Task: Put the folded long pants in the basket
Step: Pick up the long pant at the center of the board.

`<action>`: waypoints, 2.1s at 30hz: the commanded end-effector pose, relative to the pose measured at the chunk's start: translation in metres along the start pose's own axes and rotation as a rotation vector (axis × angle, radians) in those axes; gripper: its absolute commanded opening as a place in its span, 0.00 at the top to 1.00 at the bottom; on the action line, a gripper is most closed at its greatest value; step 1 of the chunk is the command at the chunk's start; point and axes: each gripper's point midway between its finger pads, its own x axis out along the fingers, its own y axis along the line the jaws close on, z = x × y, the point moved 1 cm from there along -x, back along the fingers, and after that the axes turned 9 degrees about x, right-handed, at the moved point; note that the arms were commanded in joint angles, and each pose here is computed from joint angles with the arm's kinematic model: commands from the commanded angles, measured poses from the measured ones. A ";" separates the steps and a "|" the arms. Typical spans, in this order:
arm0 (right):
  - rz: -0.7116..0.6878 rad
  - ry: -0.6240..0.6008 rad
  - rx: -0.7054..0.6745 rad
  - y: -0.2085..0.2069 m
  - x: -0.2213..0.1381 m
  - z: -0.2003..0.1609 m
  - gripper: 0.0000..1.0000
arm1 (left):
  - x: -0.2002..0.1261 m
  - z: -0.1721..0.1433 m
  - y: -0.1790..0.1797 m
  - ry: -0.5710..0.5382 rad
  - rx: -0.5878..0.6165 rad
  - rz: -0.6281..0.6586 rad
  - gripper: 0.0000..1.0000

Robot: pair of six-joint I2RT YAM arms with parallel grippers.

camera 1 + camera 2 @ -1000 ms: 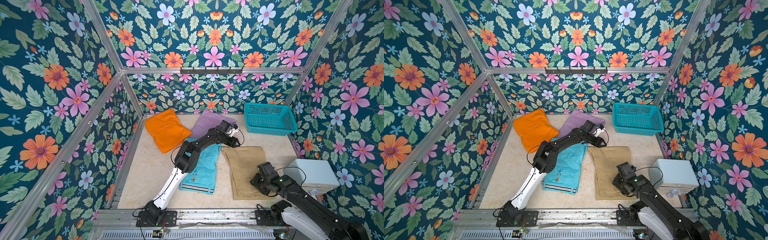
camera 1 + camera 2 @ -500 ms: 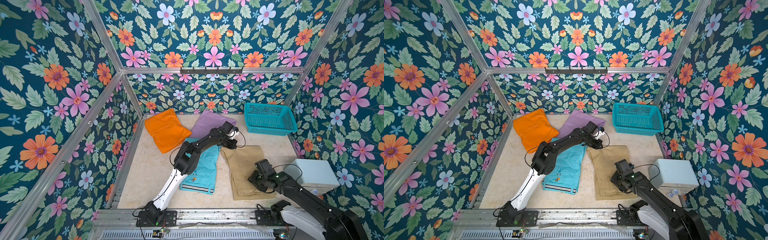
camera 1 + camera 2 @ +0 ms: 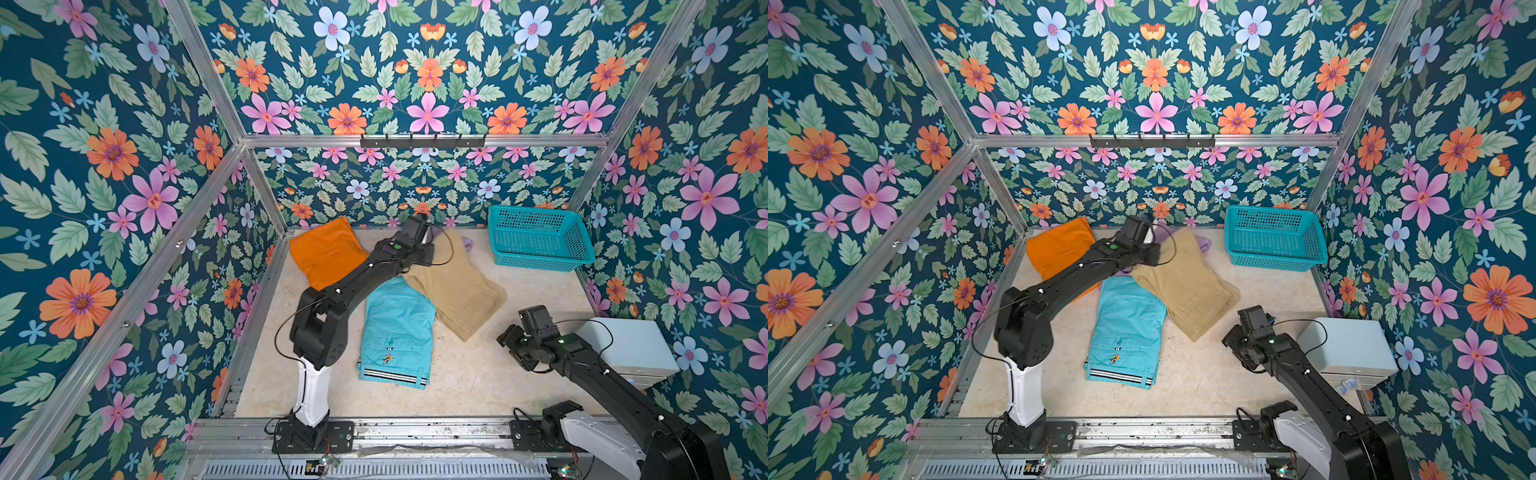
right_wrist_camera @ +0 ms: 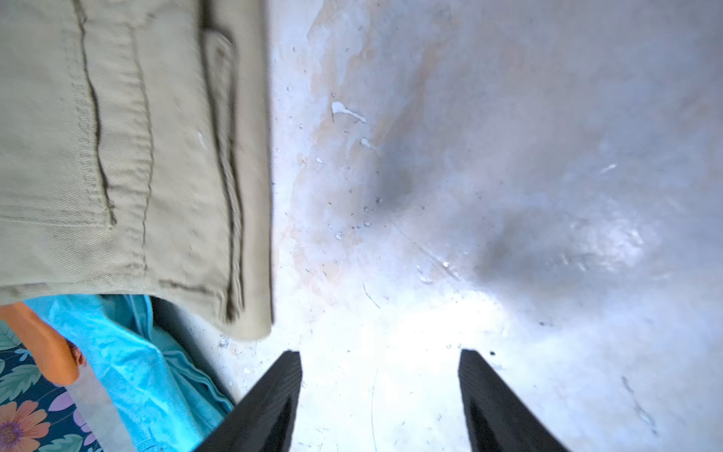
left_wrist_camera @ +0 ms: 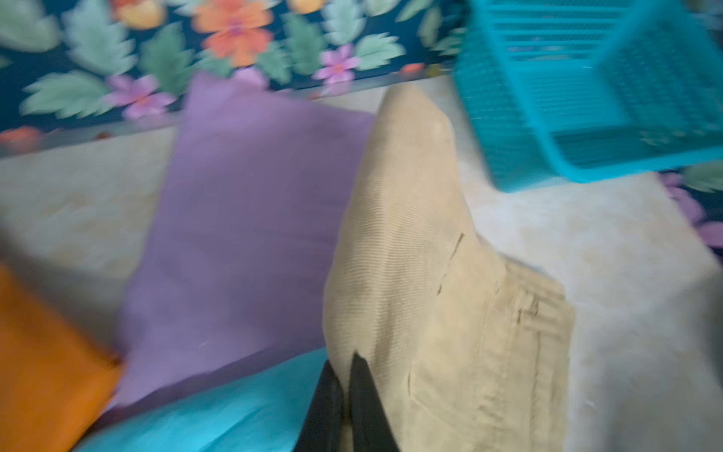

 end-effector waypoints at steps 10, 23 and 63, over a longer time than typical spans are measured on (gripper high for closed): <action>0.125 0.132 -0.053 0.071 0.029 0.016 0.26 | -0.002 -0.079 0.053 0.066 -0.195 0.097 1.00; 0.111 0.243 -0.087 0.122 0.087 0.085 0.23 | 0.012 -0.080 0.052 0.086 -0.198 0.087 1.00; 0.341 -0.148 -0.229 0.222 -0.076 0.220 1.00 | -0.087 0.089 -0.002 -0.445 -0.244 -0.151 1.00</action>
